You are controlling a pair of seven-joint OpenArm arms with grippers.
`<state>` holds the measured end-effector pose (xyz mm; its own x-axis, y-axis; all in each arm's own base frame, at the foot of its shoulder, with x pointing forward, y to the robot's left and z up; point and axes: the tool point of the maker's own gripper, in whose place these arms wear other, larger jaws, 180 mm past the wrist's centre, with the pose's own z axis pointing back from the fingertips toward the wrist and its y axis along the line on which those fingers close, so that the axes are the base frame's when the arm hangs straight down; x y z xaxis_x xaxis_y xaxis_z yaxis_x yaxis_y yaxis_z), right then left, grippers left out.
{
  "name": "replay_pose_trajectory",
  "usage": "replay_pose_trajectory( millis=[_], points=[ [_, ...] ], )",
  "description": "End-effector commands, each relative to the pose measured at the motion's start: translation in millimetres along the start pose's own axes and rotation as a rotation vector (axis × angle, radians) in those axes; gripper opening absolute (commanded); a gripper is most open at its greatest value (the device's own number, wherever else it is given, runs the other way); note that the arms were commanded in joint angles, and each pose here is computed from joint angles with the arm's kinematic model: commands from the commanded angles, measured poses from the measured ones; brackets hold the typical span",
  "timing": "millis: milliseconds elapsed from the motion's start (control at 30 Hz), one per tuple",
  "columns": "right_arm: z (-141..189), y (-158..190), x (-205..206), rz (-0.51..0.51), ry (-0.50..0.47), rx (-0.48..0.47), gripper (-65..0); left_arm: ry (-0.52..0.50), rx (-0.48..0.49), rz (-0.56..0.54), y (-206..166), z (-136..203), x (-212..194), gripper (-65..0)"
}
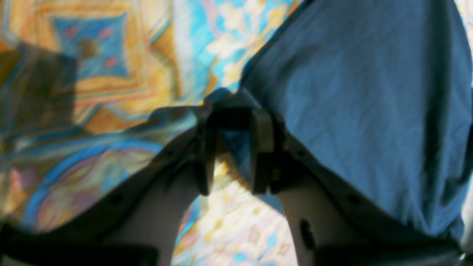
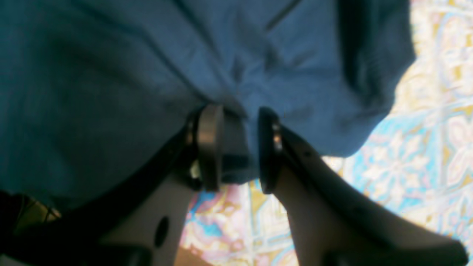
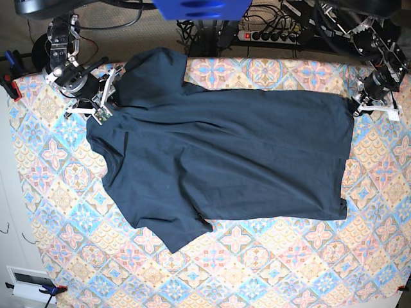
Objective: Layout the t-shirt on the table in an organized manner, then fold the t-shirt properly
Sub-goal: 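Pull the collar corner outward with the right gripper, stretching the shirt, then hold the shirt corners with both grippers and tug them apart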
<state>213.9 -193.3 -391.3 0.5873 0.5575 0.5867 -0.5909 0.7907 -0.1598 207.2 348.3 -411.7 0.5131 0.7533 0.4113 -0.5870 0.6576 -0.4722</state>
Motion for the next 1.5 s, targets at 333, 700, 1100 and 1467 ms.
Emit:
replay_pose_trajectory(
  millis=[333,700,1100,1467],
  points=[
    [15.8,-25.5,-13.2,-0.028,0.037,-0.074,-48.8,0.021,-0.018,0.041,1.4,-7.3,-7.8,-65.0],
    [41.7,-45.3,-20.3,-0.294,-0.011,-0.046,-37.8,0.038,-0.080,0.047,-6.8,2.4,5.1,-65.0],
    [37.1,-30.1,-24.5,-0.299,0.033,0.016,-37.9,0.036,-0.079,0.045,-6.9,2.5,6.1,-65.0],
    [24.7,-3.2,-40.2,-0.228,0.139,0.071,-37.9,0.026,-0.070,0.030,-4.7,5.6,13.8,-65.0]
  ],
)
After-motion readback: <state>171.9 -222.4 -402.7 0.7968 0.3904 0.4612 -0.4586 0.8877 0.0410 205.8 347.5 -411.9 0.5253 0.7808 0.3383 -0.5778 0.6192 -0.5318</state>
